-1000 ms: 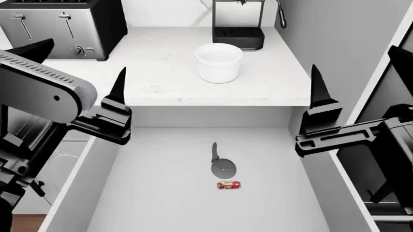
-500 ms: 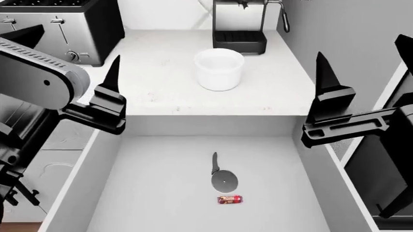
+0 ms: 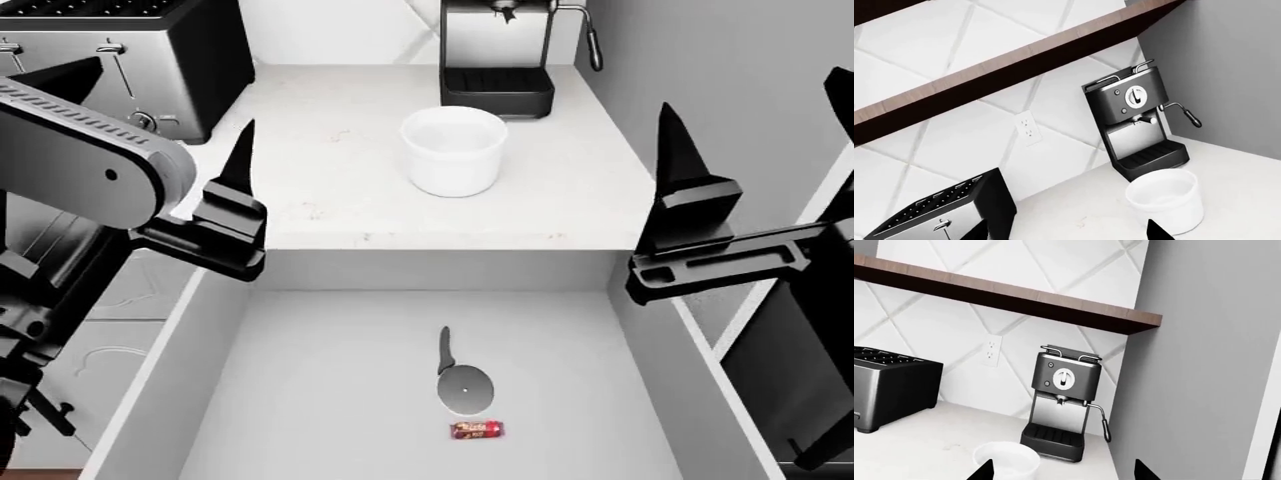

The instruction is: Place the bar in the bowl and close the drawer.

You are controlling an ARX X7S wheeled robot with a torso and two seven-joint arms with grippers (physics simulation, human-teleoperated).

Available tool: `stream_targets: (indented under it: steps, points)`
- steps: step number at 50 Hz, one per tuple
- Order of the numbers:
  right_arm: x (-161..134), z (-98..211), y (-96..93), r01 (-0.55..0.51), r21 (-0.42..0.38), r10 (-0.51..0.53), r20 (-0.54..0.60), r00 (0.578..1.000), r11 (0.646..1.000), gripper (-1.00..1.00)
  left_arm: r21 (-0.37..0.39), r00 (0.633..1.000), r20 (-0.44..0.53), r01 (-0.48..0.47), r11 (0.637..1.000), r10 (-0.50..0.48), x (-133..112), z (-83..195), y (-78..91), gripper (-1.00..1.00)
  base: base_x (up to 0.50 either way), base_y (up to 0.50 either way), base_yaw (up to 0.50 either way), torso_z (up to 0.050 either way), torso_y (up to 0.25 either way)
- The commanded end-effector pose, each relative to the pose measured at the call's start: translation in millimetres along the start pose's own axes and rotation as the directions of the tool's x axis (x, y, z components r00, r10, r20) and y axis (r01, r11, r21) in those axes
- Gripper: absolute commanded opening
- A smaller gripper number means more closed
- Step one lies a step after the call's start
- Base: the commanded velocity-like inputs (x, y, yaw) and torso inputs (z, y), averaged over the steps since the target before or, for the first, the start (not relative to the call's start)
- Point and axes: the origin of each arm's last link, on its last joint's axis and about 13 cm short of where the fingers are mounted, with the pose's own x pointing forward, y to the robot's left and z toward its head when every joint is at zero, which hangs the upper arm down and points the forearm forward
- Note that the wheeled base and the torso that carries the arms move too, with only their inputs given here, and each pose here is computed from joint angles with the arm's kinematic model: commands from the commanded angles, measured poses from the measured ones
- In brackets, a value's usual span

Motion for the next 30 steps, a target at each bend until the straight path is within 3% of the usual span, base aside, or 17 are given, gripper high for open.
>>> stream_targets:
  steps: [1,9,14,22,30]
  points:
    - [2,0,1.0,-0.008,0.031,0.007,0.030,1.000,0.999,1.00,-0.034,0.998,0.017,0.065,0.997,-0.064,12,1,-2.2,1.00,0.00,0.00,0.00,0.000,0.000]
    - [3,-3,1.9,-0.014,0.038,0.013,0.024,1.000,0.999,1.00,-0.029,0.966,-0.054,0.253,0.967,-0.254,42,-9,-11.9,1.00,0.00,0.00,0.00,0.000,0.000]
    - [3,-4,1.4,-0.012,0.041,0.011,0.022,1.000,0.999,1.00,-0.048,0.945,-0.077,0.315,0.948,-0.318,59,-9,-17.5,1.00,0.00,0.00,0.00,0.000,0.000]
    - [4,-5,1.0,-0.014,0.047,0.013,0.020,1.000,0.999,1.00,-0.172,0.896,-0.183,0.377,0.910,-0.406,89,-19,-28.3,1.00,0.00,0.00,0.00,0.000,0.000]
    - [5,-7,0.4,-0.002,0.047,0.002,0.013,1.000,0.999,1.00,-0.258,0.845,-0.213,0.436,0.862,-0.491,103,-36,-43.6,1.00,0.00,0.00,0.00,0.000,0.000]
